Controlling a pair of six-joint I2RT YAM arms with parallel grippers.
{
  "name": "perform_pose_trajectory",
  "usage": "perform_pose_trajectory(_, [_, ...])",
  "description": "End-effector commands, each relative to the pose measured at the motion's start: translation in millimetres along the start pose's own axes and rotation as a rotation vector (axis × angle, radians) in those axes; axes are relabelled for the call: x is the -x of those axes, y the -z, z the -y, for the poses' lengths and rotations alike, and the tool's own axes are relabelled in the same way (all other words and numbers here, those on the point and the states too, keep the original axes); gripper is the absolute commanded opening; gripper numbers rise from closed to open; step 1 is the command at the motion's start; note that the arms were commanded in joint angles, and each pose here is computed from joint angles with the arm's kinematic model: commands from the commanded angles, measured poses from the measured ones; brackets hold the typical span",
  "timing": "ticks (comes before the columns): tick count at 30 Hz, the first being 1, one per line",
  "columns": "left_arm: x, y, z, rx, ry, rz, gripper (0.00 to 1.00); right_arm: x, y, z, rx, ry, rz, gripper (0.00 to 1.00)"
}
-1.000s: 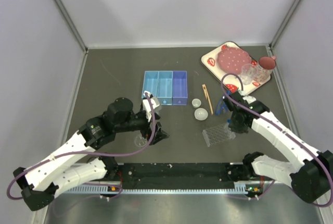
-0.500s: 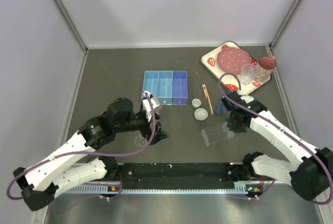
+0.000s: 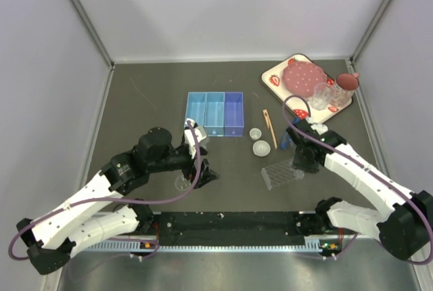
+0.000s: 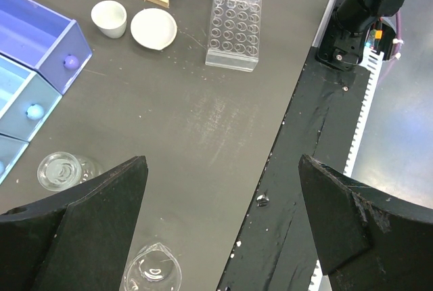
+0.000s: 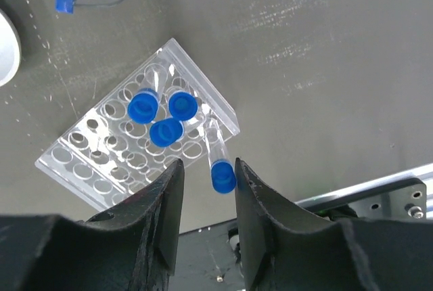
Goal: Organize the chemistry lab equipment
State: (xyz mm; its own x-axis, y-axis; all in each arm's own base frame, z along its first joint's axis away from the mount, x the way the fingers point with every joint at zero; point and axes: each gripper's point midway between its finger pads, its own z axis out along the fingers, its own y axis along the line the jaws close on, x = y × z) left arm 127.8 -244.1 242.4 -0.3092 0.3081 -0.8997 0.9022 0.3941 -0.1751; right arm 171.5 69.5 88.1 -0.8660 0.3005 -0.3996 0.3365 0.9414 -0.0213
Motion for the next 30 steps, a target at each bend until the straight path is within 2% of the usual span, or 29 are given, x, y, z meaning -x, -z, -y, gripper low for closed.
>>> perform_pose_trajectory(1, [9.0,1.1,1.9,-0.008,-0.029,0.044,0.99,21.5,27.3,-13.1,0.054,0.015,0.075,0.36])
perform_pose_trajectory(9, [8.9,1.6,1.8,-0.007,-0.028,0.045,0.99,29.7,73.3,-37.3,0.104,0.132,0.117,0.38])
perform_pose_trajectory(17, [9.6,1.9,0.4,0.002,-0.028,0.05,0.99,-5.2,76.5,-86.7,0.18,0.26,0.066,0.39])
perform_pose_trajectory(20, [8.6,2.2,-0.2,0.005,-0.025,0.047,0.99,-15.5,70.4,-108.3,0.225,0.292,0.066,0.48])
perform_pose_trajectory(23, [8.4,2.7,-0.4,0.009,-0.028,0.05,0.99,-24.1,60.7,-124.5,0.276,0.315,0.05,0.64])
perform_pose_trajectory(25, [7.7,2.8,-0.4,0.009,-0.026,0.049,0.99,-25.6,57.9,-133.4,0.308,0.321,0.051,0.71])
perform_pose_trajectory(26, [8.0,2.8,-0.4,0.009,-0.026,0.05,0.99,-27.9,56.5,-142.3,0.346,0.329,0.05,0.82])
perform_pose_trajectory(29, [7.1,2.2,-0.5,0.009,-0.024,0.047,0.99,-36.9,52.3,-155.3,0.399,0.355,0.021,0.99])
perform_pose_trajectory(30, [6.8,2.3,-0.6,0.009,-0.025,0.046,0.99,-39.3,49.0,-162.7,0.412,0.358,0.016,0.99])
